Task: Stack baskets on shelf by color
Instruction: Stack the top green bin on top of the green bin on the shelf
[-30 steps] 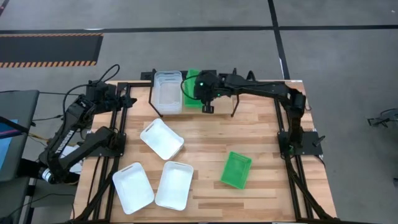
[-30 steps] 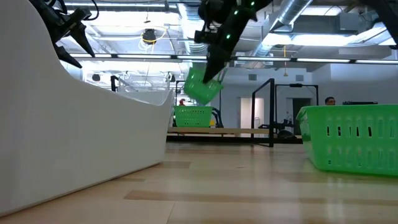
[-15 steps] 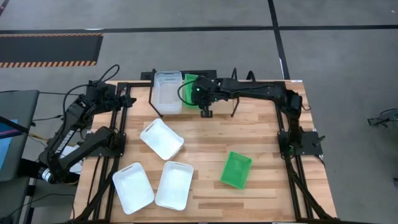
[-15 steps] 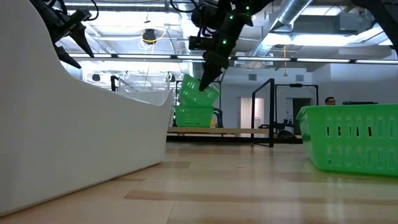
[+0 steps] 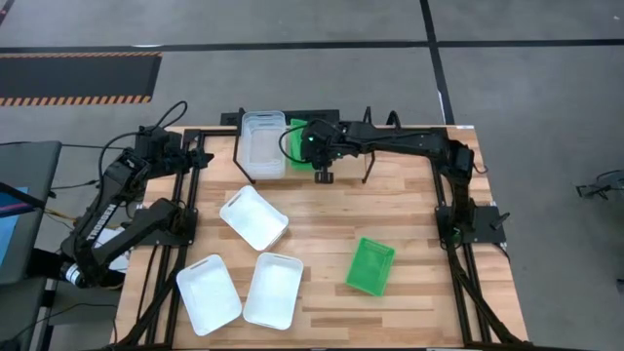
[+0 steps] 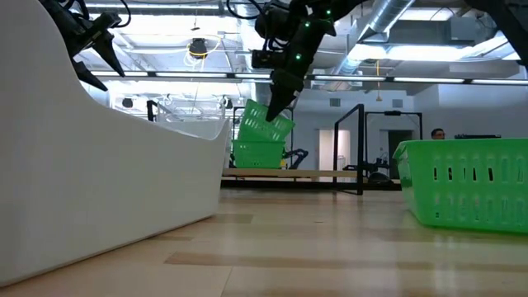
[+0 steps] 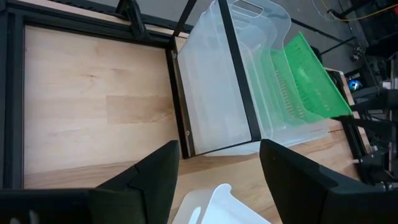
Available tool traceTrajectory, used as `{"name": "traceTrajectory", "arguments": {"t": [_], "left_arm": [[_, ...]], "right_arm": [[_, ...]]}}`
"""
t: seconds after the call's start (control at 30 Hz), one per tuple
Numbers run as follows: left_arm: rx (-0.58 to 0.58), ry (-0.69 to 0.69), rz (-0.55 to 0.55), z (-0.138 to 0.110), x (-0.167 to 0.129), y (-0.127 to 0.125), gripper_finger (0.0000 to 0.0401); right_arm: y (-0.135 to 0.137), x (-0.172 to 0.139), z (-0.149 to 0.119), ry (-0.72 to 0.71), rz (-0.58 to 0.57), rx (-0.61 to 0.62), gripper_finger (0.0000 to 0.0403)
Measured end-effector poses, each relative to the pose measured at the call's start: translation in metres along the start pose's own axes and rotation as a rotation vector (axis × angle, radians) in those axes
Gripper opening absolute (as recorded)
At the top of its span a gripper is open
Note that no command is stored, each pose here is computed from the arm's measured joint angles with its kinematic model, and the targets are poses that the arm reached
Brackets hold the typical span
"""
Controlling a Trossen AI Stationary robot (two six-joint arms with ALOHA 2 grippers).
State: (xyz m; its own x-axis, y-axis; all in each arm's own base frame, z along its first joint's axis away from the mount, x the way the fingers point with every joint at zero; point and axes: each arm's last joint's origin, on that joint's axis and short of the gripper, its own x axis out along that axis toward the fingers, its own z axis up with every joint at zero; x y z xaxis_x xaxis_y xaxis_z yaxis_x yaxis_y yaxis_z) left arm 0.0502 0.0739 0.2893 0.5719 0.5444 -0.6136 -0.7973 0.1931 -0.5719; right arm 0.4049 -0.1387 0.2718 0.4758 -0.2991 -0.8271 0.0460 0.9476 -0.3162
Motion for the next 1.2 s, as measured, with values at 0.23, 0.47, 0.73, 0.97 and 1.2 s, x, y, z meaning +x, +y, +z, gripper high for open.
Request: {"name": "traceTrajectory", "arguments": {"t": [0.23, 0.47, 0.73, 0.97, 1.2], "left_arm": [[-0.001, 0.001, 0.0, 0.0, 0.0, 0.0, 0.0212], [-0.001, 0.001, -0.001, 0.0, 0.0, 0.0, 0.0212], [-0.004, 0.011, 0.007, -0.001, 0.0, 0.001, 0.0212], [-0.004, 0.011, 0.008, -0.001, 0.0, 0.001, 0.0212], [-0.002, 0.011, 0.007, -0.001, 0.0, 0.001, 0.0212]], "right_arm": [[-0.001, 0.0, 0.0, -0.001, 0.003, -0.001, 0.0073], [-0.001, 0.0, 0.001, -0.013, 0.0, -0.016, 0.0116], [-0.008, -0.026, 0.006, -0.041, -0.027, 0.039, 0.0174], [-0.034, -0.026, -0.019, 0.13, -0.054, 0.134, 0.0166], [-0.037, 0.014, -0.035, 0.273, -0.003, 0.172, 0.0152]]}}
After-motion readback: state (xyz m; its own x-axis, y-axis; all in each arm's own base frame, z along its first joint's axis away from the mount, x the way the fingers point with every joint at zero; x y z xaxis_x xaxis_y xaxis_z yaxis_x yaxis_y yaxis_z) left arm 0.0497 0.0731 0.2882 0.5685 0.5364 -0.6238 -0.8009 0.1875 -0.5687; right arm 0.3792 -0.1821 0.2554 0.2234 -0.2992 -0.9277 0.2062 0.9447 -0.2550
